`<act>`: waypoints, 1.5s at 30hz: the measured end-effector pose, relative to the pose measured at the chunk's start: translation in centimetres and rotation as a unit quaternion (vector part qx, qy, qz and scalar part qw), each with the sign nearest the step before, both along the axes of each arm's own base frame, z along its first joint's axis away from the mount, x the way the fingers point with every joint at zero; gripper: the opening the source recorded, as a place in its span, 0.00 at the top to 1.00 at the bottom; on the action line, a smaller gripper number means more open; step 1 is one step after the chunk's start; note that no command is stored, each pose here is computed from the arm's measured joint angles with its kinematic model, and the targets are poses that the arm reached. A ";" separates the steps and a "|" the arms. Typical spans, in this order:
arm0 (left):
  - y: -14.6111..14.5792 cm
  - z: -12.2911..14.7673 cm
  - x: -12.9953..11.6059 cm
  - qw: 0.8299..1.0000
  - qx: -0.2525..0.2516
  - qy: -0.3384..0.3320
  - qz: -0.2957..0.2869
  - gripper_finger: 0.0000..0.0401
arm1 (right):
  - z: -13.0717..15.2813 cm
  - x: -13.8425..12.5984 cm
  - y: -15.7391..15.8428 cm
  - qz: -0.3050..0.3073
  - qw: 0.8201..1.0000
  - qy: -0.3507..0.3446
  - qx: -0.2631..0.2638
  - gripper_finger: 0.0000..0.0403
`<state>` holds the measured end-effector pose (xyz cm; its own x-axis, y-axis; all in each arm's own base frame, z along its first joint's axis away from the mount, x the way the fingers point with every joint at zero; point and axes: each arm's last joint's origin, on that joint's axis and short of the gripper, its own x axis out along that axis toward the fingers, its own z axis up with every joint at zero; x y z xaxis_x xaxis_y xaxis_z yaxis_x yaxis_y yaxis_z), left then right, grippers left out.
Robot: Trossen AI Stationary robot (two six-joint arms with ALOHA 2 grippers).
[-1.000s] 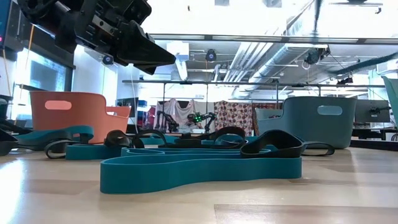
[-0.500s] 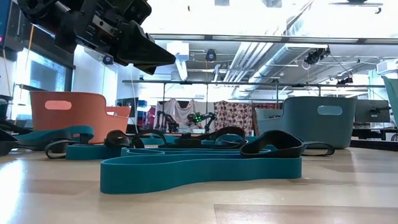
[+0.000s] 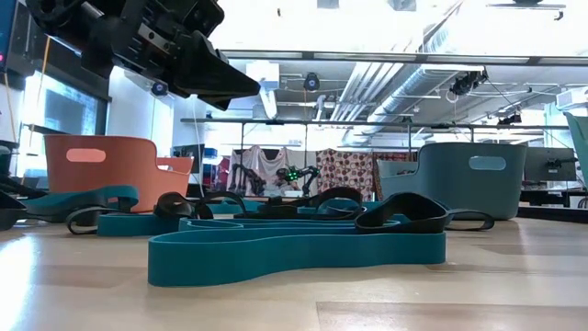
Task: Sort rubber bands into baskets
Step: Put the blue rubber band into the green bin, then adjust the green bin on the table
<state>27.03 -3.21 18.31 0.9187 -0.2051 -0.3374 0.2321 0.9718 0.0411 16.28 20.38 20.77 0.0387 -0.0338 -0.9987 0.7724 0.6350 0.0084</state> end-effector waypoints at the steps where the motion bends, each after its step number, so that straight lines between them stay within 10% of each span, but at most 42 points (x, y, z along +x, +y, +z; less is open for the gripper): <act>1: 0.0 0.0 0.0 1.000 0.000 0.000 0.000 1.00 | -0.5 0.1 0.1 0.004 1.000 -0.008 0.010 0.99; 14: 0.0 0.0 0.0 1.000 0.002 0.000 0.007 1.00 | -0.3 0.4 -0.9 -0.007 0.999 -0.011 -0.035 0.68; 24: 0.0 0.0 0.0 1.000 0.002 0.000 0.008 1.00 | -1.2 1.2 -3.9 -0.045 0.992 -0.001 -0.119 0.98; 45: 0.0 0.0 0.0 1.000 0.003 0.000 0.012 1.00 | -2.1 2.5 -4.4 0.036 0.983 -0.081 -0.159 0.99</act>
